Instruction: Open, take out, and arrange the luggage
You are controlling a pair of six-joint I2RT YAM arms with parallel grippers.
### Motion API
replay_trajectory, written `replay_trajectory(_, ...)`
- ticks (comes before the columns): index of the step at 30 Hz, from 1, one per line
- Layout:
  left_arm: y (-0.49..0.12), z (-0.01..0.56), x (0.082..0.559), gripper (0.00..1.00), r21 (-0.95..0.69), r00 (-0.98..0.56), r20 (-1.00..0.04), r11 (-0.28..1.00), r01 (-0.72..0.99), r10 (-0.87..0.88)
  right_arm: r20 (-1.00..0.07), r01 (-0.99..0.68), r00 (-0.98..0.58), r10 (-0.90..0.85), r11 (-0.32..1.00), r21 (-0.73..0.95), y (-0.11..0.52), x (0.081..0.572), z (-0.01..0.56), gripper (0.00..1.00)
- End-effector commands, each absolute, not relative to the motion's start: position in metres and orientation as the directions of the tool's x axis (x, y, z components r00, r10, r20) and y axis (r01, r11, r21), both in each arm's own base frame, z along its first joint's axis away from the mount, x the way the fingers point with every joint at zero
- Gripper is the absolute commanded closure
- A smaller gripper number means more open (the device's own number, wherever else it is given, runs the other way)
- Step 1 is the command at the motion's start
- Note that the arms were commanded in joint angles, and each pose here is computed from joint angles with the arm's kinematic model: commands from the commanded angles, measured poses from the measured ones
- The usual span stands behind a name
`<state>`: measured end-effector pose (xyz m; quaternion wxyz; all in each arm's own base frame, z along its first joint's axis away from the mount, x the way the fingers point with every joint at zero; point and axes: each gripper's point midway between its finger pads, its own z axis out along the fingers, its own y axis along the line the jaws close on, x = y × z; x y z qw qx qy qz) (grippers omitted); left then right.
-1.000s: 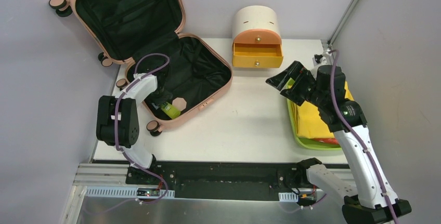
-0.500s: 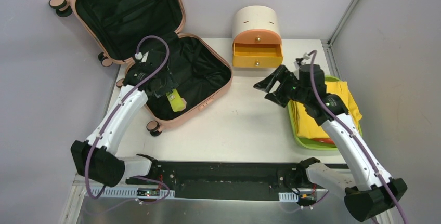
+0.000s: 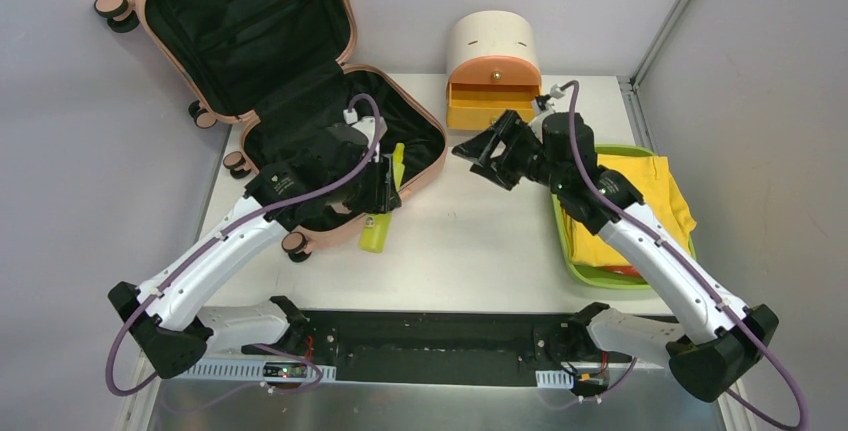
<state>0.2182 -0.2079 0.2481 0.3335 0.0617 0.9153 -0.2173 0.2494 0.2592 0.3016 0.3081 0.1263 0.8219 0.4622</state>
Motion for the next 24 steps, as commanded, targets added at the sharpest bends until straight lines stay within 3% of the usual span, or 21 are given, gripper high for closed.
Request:
replay_trajectory(1,-0.229,0.281,0.209,0.79,-0.341,-0.666,-0.743,0.820,0.459,0.064,-0.360,-0.106,-0.747,0.559,0.434,0.895,0.282,0.263,0.352,0.29)
replay_trajectory(12,-0.252,0.284,0.190,0.80,-0.308,-0.600,-0.783,0.735,0.605,0.166,-0.311,-0.047,-0.821,0.479,0.486,0.873,0.327,0.255,0.313,0.32)
replay_trajectory(17,-0.254,0.279,0.187,0.80,-0.293,-0.581,-0.792,0.720,0.629,0.186,-0.281,-0.027,-0.843,0.458,0.486,0.874,0.339,0.251,0.303,0.39)
replay_trajectory(19,-0.255,0.276,0.186,0.80,-0.290,-0.580,-0.791,0.714,0.637,0.196,-0.271,-0.026,-0.846,0.459,0.473,0.881,0.342,0.250,0.303,0.45)
replay_trajectory(23,-0.256,0.270,0.185,0.75,-0.288,-0.582,-0.786,0.710,0.643,0.208,-0.261,-0.018,-0.836,0.482,0.451,0.892,0.341,0.251,0.302,0.71)
replay_trajectory(24,-0.255,0.270,0.185,0.71,-0.285,-0.582,-0.787,0.714,0.640,0.207,-0.262,-0.016,-0.829,0.494,0.448,0.894,0.339,0.252,0.303,0.74)
